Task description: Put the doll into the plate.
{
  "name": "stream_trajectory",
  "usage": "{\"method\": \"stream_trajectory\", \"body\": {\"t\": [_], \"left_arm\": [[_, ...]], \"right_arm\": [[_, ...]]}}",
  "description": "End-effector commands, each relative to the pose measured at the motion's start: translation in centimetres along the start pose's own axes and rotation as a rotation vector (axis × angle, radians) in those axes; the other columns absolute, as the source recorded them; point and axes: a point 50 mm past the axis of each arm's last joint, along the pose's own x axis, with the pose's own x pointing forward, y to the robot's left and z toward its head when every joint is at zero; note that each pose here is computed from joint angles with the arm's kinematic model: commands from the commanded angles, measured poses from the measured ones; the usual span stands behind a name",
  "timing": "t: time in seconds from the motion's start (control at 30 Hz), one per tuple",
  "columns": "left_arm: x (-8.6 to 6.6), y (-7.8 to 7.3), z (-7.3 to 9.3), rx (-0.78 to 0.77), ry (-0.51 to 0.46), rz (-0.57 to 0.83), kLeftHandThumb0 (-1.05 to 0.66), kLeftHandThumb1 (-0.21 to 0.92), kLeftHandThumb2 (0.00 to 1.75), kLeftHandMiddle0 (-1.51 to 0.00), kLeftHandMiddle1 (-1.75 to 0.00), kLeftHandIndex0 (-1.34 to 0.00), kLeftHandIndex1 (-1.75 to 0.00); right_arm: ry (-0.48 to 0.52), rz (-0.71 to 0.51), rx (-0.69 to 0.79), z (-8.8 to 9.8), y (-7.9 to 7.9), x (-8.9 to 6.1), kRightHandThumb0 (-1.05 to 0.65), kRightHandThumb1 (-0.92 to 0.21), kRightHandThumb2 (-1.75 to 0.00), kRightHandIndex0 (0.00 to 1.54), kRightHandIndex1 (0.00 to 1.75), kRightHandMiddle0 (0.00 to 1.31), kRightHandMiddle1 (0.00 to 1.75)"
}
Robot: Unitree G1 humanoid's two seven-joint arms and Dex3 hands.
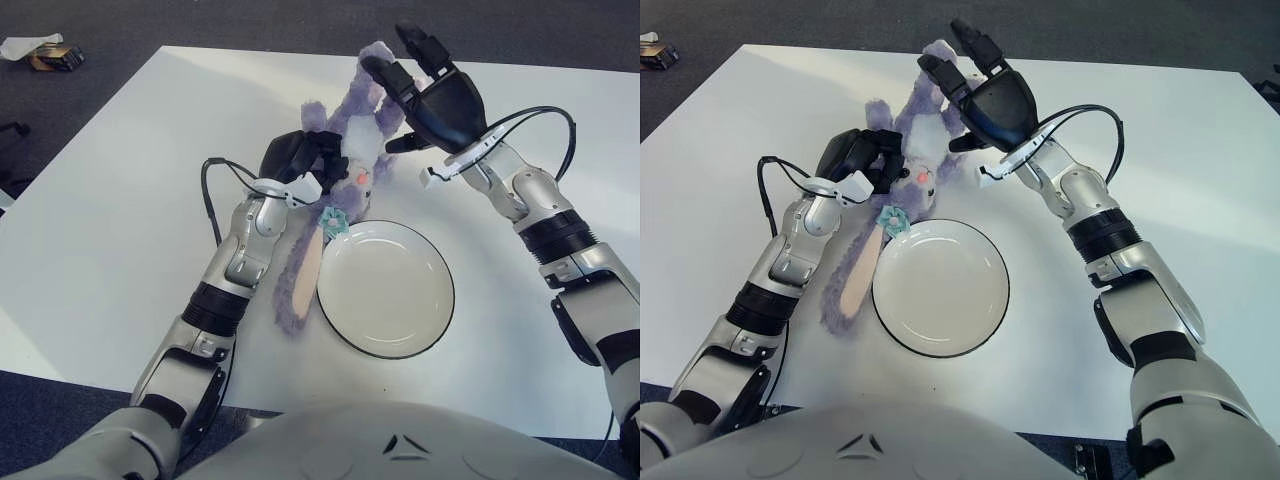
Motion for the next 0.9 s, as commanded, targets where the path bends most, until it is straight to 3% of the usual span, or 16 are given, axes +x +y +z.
{"method": "stream_trajectory", "body": {"t": [0.0,0.37,0.87], "left_arm": [[-0.02,-0.04,-0.37,0.009,0.015,-0.004,-0.72,0.92,0.93,-1.42,-1.75,-1.2,-1.75],[0.1,-0.07,-0.47,0.003,0.031,-0.01,-0.72,0.92,0.93,-1.42,-1.75,-1.2,-1.75],[0.18,-0.2,-0.44,0.0,0.049,-0.004,-0.76,0.92,0.93,-1.43,-1.75,-1.22,-1.75]], "right_arm": [[-0.049,0.019,0.042,-0.59,-1.02,0.43,-0.6,-0.45,-0.75,0.0,0.0,0.0,0.65],[-0.191,0.166,0.12,-1.01,-1.37,0.18,-0.62,-0.46,-0.76,0.0,0.0,0.0,0.56],[-0.272,0.232,0.103,-1.49,-1.33,0.38,-0.64,-0.54,-0.67,0.0,0.0,0.0,0.44]]}}
